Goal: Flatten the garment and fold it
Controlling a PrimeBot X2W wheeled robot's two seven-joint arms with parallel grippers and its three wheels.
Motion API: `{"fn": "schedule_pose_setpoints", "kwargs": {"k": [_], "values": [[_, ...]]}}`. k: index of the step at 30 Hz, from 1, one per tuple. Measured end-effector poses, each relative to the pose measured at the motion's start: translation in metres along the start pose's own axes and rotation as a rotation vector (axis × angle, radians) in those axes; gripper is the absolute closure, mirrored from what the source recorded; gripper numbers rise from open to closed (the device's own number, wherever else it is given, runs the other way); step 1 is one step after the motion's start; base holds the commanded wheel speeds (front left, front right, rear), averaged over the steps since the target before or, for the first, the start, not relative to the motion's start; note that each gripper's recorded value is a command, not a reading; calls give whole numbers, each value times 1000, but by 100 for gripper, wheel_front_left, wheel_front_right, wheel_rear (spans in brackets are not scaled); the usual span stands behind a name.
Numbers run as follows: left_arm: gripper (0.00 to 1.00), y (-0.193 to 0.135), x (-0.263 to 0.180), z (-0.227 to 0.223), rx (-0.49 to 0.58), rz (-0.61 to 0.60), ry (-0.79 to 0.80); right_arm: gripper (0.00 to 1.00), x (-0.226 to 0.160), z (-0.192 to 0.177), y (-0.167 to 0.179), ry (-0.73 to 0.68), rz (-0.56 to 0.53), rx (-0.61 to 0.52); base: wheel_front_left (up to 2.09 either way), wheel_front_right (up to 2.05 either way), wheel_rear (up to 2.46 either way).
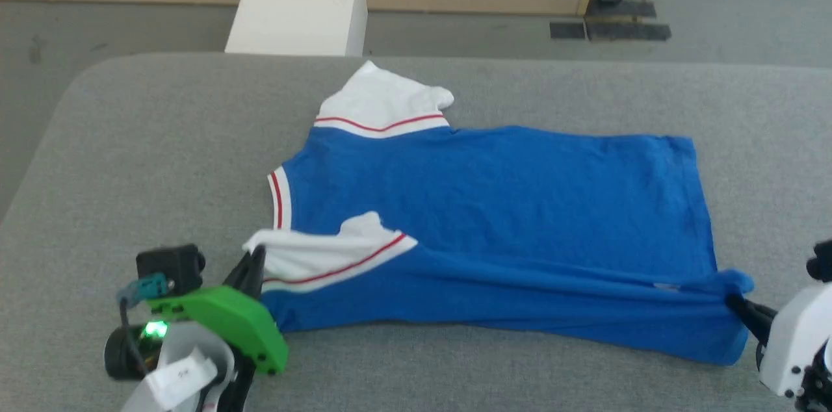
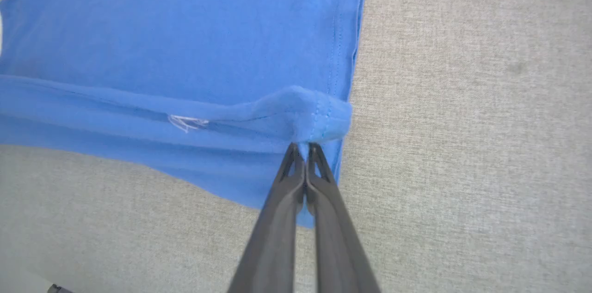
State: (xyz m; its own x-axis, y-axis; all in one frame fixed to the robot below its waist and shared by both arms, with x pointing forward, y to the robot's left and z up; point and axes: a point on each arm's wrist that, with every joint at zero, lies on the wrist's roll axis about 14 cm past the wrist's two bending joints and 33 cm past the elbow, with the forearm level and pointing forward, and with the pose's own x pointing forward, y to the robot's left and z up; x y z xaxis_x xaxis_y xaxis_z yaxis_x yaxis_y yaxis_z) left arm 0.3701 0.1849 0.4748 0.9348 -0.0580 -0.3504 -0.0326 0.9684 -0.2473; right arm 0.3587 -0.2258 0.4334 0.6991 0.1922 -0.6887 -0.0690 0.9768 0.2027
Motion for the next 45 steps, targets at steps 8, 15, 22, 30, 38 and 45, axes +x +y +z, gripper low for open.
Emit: {"fn": "schedule_pose_setpoints", "kwargs": {"k": [8, 15, 22, 30, 38, 45], "values": [[100, 4, 52, -27, 8, 24, 88, 100, 43, -9, -1, 128, -6, -35, 0, 0, 0], [62, 14, 69, -63, -23, 61, 170, 60, 67, -23, -1, 207, 6, -50, 0, 0, 0], [0, 31, 65, -36, -61, 129, 80, 0, 66, -5, 5, 108, 31, -16, 0, 0, 0], [0, 33, 16, -53, -84, 165, 295, 0, 42, 16, -5, -2, 9, 40, 0, 0, 0], [0, 40, 1, -92, -125, 219, 496, 0, 34, 24, -7, -34, 0, 42, 0, 0, 0], [100, 37, 11, -94, -172, 196, 452, 0, 25, -1, -11, 57, -48, -81, 0, 0, 0]]}}
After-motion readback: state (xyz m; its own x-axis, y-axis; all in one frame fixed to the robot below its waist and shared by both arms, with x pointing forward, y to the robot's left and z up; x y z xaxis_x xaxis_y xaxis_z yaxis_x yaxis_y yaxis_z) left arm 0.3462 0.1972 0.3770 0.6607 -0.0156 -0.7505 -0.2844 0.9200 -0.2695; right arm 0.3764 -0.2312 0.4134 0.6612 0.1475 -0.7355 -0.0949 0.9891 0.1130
